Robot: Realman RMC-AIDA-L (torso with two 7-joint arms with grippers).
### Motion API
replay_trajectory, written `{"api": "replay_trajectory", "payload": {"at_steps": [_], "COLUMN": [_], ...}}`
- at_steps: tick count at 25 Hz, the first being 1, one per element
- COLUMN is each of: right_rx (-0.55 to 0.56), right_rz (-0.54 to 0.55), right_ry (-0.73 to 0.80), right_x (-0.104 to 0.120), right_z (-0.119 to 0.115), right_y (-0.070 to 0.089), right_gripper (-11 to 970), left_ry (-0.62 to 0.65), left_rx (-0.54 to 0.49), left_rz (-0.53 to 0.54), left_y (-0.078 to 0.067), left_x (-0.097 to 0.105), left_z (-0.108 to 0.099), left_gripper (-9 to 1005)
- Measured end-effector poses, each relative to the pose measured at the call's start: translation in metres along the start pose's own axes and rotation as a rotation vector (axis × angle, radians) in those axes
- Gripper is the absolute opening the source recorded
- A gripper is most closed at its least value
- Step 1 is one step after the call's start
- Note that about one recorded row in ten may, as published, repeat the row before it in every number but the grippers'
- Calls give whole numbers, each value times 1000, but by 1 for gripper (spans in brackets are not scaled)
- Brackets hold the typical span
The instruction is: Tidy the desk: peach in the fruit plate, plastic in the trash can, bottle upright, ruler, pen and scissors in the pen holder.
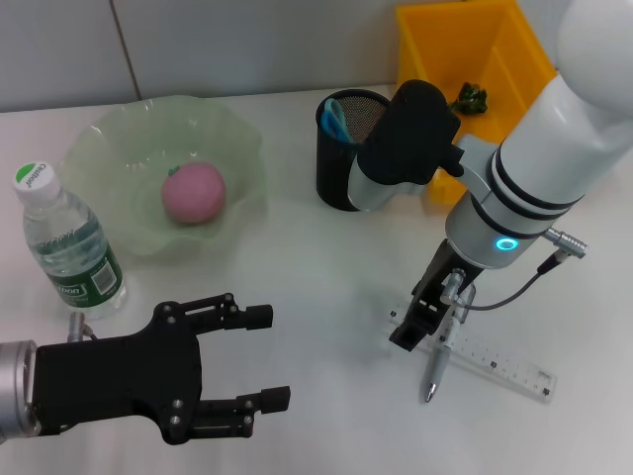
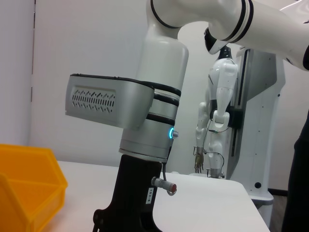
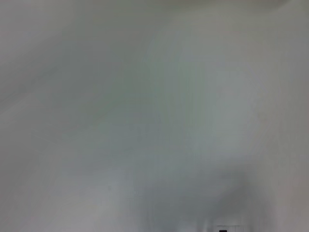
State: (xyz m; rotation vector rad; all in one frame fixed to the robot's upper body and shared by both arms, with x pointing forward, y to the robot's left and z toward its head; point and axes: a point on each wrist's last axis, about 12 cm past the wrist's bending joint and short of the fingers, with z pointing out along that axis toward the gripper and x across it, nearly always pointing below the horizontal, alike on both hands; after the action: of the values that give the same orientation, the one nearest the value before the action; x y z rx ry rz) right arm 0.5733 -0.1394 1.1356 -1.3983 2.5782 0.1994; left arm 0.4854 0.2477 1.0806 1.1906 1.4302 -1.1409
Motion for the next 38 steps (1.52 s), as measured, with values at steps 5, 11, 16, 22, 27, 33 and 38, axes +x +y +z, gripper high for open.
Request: {"api": "replay_trajectory", "payload": {"at_steps": [5,11,16,22,27,33,38], "right_rx": [1,3,4,2,0,0,-1], "right_rz": [-2,-1,-2,-2,-2,-3,-3], "right_ry": [1,0,-2,7,8,7,6], "right_x": [-1,-1,-2,-3,-4,-4,-4], "right_z": [0,1,1,3,3,3,3], "right_y": [0,-1,-1,-2,-2,-1,-1], "right_gripper": [678,675,666,642,621,597,577], "left_ry": [0,0,0,-3,-5,-5,-4], "left_rx": [0,0,0,0,0,0,-1], "left_rz": [0,2,4,5,5,5,5], "left_y": [0,0,0,0,1,1,1], "left_x": [0,0,-1,-1,-2,-2,-2], "left_z": [0,0,0,0,0,-1,-1], "left_gripper": [786,787,787,787,787,787,787]}}
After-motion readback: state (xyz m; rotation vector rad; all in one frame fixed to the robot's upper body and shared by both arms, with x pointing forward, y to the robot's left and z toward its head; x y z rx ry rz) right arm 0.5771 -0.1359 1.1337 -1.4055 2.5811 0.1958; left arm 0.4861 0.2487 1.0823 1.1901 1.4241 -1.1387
